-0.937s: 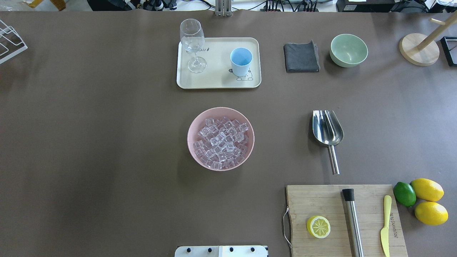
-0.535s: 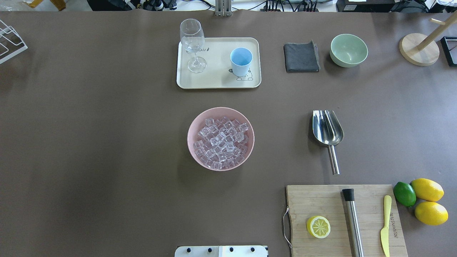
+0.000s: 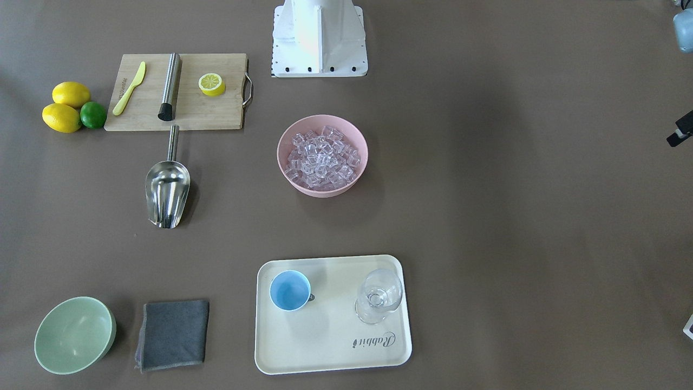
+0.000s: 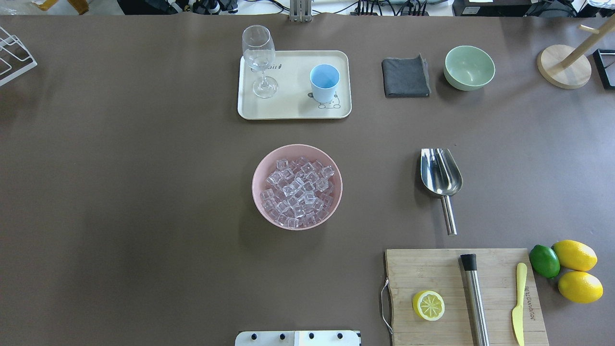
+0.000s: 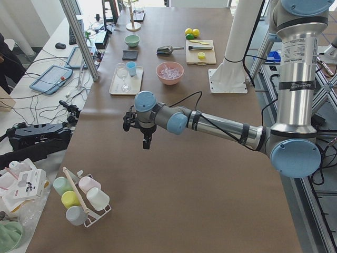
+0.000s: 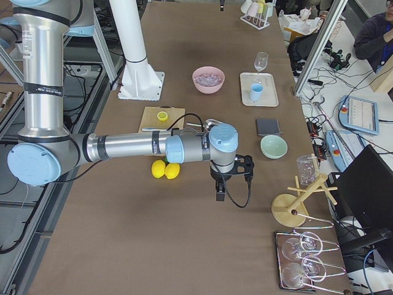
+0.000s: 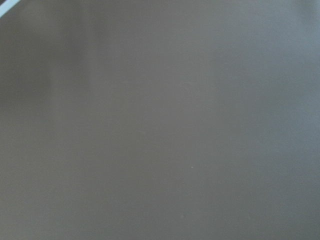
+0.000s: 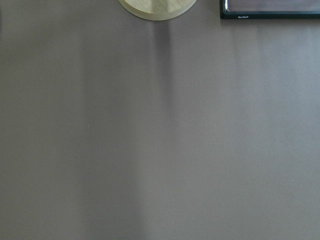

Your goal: Put ice in cup with scoop

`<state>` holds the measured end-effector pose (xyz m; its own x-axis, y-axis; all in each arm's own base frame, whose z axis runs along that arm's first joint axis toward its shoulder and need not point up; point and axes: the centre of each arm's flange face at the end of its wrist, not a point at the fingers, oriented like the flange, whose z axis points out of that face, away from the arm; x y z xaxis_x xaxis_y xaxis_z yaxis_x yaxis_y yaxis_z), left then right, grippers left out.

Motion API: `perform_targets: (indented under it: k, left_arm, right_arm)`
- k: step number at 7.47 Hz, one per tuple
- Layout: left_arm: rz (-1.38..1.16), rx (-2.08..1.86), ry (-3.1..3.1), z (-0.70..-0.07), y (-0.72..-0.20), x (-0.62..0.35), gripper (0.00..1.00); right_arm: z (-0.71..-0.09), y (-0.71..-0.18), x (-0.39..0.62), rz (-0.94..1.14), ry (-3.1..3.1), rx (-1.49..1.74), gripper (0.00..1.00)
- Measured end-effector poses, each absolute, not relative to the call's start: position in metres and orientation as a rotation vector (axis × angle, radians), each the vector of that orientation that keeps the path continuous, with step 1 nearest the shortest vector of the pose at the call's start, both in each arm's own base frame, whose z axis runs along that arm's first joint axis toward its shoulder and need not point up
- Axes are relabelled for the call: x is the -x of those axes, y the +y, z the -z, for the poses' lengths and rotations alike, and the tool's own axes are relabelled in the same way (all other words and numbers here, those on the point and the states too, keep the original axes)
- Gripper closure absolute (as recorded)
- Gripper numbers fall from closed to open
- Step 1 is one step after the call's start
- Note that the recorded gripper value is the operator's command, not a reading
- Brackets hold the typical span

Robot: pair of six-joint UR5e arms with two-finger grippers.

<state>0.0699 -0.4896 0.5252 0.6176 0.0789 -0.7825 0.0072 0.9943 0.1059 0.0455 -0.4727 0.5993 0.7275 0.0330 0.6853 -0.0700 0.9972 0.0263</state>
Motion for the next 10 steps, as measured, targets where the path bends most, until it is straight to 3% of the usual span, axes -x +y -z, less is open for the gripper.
perform_targets:
  k: [7,10]
  left_arm:
    - [-0.606,-0.471,1.066,-0.409,-0.454,-0.284,0.02]
    - [-0.899,-0.771,0.992,-0.393,-0.453,-0.326,0.02]
  right_arm:
    - [-0.578,-0.472,-0.039,-0.057,-0.761,-0.071,0.01]
    - [-0.523,-0.466,0.014,-0.098,-0.825,-0.041,0.01]
